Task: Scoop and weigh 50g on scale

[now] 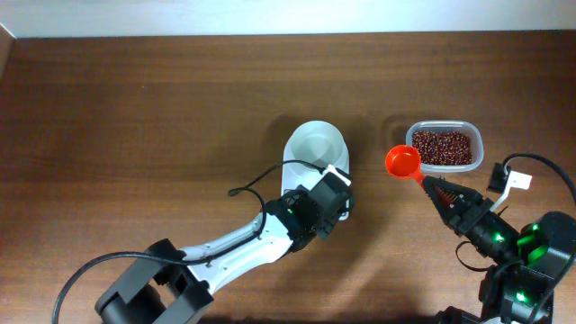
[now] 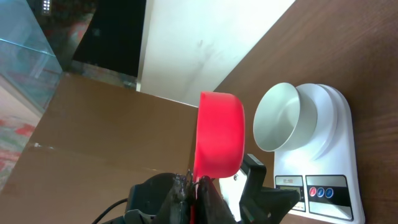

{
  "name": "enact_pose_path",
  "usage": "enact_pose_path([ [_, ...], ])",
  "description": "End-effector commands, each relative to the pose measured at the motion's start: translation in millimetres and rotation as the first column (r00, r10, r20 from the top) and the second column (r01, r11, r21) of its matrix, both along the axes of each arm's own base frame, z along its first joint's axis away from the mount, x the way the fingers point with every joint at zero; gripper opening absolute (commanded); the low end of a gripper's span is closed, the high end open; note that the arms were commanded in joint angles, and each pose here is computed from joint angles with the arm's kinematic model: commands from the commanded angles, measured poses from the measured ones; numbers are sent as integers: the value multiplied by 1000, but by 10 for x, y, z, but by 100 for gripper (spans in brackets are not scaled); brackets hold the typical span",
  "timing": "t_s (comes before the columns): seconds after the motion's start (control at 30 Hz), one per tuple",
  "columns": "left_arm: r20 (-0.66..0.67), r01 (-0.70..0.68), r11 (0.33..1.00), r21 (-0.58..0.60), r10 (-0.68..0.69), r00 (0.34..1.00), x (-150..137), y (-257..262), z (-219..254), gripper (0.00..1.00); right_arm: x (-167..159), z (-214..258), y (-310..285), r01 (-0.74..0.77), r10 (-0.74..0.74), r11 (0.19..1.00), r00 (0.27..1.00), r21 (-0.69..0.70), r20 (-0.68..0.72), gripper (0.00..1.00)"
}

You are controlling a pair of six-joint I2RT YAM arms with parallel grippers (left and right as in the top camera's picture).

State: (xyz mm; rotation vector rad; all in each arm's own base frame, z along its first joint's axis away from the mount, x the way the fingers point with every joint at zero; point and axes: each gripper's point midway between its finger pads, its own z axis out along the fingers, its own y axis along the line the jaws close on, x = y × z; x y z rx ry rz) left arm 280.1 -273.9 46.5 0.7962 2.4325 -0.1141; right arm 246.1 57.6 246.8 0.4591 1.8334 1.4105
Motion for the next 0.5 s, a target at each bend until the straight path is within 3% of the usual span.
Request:
enact_pose_path([
  [0.0, 20, -8, 1000, 30, 7, 1000, 35, 55, -93, 0, 1, 53, -10, -2, 3, 1000, 1000, -15, 22, 4],
  [0.37, 31, 12, 997, 79, -15, 999, 60, 90, -280, 0, 1, 53, -10, -3, 3, 1000, 1000, -15, 23, 4],
  [0.47, 17, 79, 992, 97, -81, 997, 27, 50, -341, 0, 1, 54, -10, -3, 3, 1000, 1000, -15, 23, 4],
])
